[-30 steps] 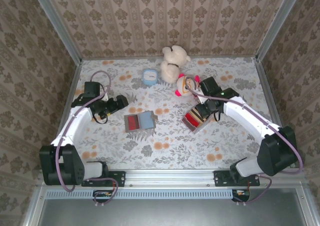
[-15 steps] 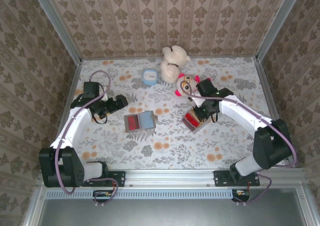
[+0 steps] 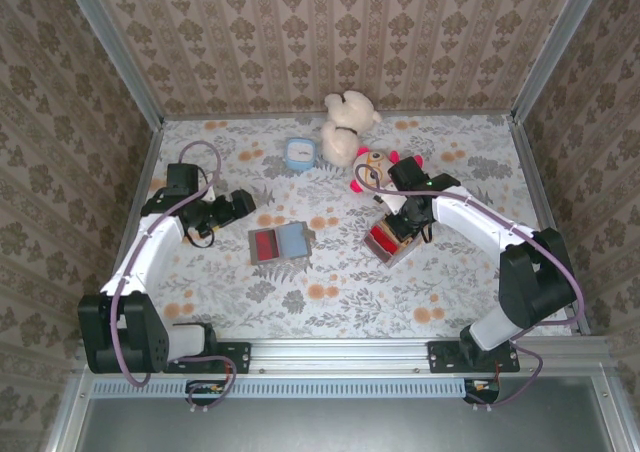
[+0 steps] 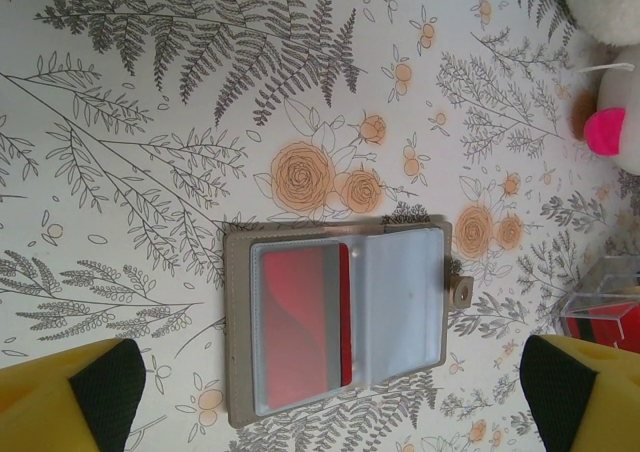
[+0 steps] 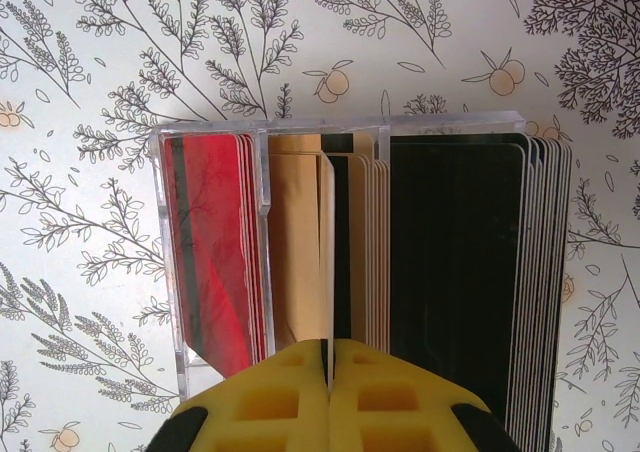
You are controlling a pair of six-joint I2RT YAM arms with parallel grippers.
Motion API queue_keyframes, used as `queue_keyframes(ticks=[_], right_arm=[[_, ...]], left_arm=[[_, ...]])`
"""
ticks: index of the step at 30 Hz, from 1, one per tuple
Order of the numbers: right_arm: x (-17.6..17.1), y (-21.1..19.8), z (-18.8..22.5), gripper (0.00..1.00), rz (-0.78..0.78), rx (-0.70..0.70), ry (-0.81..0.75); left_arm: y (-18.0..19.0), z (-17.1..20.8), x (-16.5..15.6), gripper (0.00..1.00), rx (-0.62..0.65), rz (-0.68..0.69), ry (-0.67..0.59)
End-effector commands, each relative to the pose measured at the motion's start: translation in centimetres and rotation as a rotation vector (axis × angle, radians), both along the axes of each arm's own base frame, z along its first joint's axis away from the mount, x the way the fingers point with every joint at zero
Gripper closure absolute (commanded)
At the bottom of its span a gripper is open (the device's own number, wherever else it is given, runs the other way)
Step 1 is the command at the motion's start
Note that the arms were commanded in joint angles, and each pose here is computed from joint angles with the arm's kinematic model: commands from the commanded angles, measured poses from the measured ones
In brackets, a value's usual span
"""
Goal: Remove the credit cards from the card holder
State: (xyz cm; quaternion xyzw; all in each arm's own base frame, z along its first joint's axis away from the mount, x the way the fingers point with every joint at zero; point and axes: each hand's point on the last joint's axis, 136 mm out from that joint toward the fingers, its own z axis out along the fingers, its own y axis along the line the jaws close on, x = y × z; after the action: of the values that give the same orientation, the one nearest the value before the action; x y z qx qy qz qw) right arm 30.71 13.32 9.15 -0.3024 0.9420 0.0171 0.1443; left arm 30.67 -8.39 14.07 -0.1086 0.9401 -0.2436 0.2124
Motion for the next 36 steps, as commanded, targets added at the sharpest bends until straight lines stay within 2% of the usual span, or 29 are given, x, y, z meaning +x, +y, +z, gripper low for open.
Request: queue_keyframes(ticks=[1,6,11,16,21,25,32,34,36], right_arm=[[0.6,-0.1,0.5,1.00,0.017,-0.022,-0.019],[0.5,-0.2,-0.3,0.99,0.024,-0.033,0.005],[0.1,-0.1,-0.7,0.87,0.016,-0.030,0.032],[0.6,0.6,1.1,0.68,0.004,0.027,-0.023],[1.3,1.2,3.7,0.64,-0.025,0.100,-0.114],[2.3,2.3,5.7,0.62,-0.089,0.199,-0.177],[4.8,7.0,9.0,0.62,-0.247,0.506,-0.246],[5.4,8.1,9.5,0.57,-0.316,0.583,-0.246],[5.9,9.6,9.3,0.57,-0.370,0.654,-0.195]], left_arm=[[-0.1,0.0,-0.1,0.00,-0.006,-0.018,0.007],[-0.1,0.0,-0.2,0.00,-0.008,-0.018,0.010],[-0.3,0.0,-0.2,0.00,-0.020,-0.021,0.008],[-0.4,-0.1,-0.2,0.00,-0.025,-0.022,0.013],[-0.4,-0.3,-0.3,0.00,-0.028,-0.019,0.018],[-0.5,-0.6,-0.3,0.00,-0.039,-0.016,0.023],[-0.9,-1.8,-0.5,0.00,-0.070,-0.005,0.056],[-0.9,-2.2,-0.7,0.00,-0.072,-0.003,0.068],[-0.9,-2.6,-0.9,0.00,-0.075,0.002,0.077]])
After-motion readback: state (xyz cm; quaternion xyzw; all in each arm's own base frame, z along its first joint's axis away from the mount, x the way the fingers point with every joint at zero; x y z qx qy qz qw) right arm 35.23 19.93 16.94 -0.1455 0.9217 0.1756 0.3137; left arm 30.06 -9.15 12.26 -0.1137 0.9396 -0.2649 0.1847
